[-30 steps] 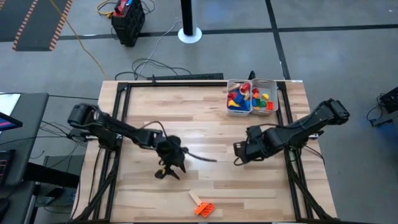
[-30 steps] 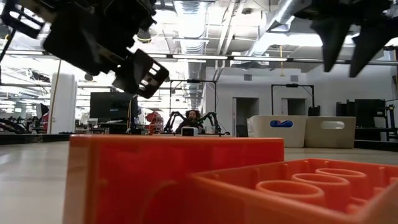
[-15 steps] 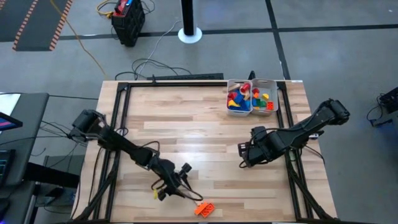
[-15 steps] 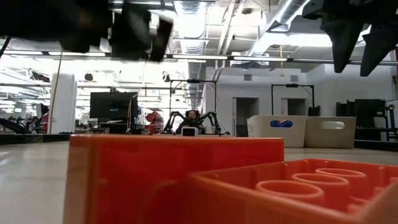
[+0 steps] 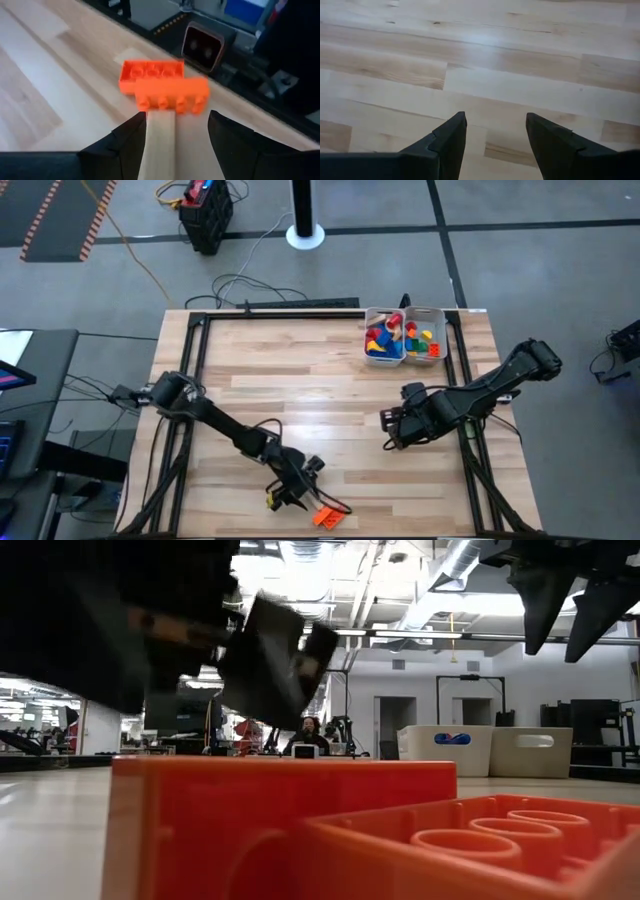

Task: Sort blocks by size
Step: Put the large beige wooden block into the white bin

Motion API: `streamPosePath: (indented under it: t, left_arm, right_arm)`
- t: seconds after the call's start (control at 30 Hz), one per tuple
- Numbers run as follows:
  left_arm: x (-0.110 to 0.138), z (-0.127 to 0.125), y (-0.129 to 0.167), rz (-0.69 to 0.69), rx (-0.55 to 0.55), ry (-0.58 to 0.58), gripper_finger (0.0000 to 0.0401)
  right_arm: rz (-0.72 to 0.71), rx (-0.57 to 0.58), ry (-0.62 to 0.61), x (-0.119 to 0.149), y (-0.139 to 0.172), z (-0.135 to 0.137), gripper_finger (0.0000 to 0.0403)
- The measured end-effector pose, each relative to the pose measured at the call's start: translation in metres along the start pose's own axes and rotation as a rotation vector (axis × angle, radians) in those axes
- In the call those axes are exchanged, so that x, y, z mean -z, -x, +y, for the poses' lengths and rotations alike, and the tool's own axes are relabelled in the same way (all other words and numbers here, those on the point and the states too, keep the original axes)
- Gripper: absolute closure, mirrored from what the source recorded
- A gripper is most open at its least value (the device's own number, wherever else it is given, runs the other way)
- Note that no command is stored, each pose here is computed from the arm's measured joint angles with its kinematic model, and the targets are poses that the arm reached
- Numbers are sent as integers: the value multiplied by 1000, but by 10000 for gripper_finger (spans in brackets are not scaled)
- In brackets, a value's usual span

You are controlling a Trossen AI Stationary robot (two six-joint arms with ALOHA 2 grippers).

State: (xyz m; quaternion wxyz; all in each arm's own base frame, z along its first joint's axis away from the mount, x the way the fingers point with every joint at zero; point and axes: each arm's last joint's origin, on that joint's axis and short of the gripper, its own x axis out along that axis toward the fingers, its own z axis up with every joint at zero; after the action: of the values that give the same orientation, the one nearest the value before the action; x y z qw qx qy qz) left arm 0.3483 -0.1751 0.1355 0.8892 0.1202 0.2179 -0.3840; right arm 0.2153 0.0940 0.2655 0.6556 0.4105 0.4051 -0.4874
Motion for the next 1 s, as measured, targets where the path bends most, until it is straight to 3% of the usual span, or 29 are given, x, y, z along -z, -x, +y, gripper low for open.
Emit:
streamPosePath:
  t: [0.6, 0.73, 0.9, 1.0]
  left_arm:
    - [30, 11, -17, 85, 8, 60, 198]
    - [31, 11, -16, 105, -6, 55, 228]
    - [34, 12, -16, 131, -16, 71, 301]
    - [33, 16, -11, 155, -22, 132, 301]
  right_arm:
    - [-46, -31, 19, -1, 0, 2, 168]
    - [-46, -31, 18, -1, 0, 2, 168]
    - [-46, -31, 16, -1, 0, 2, 168]
    - [-45, -32, 14, -1, 0, 2, 168]
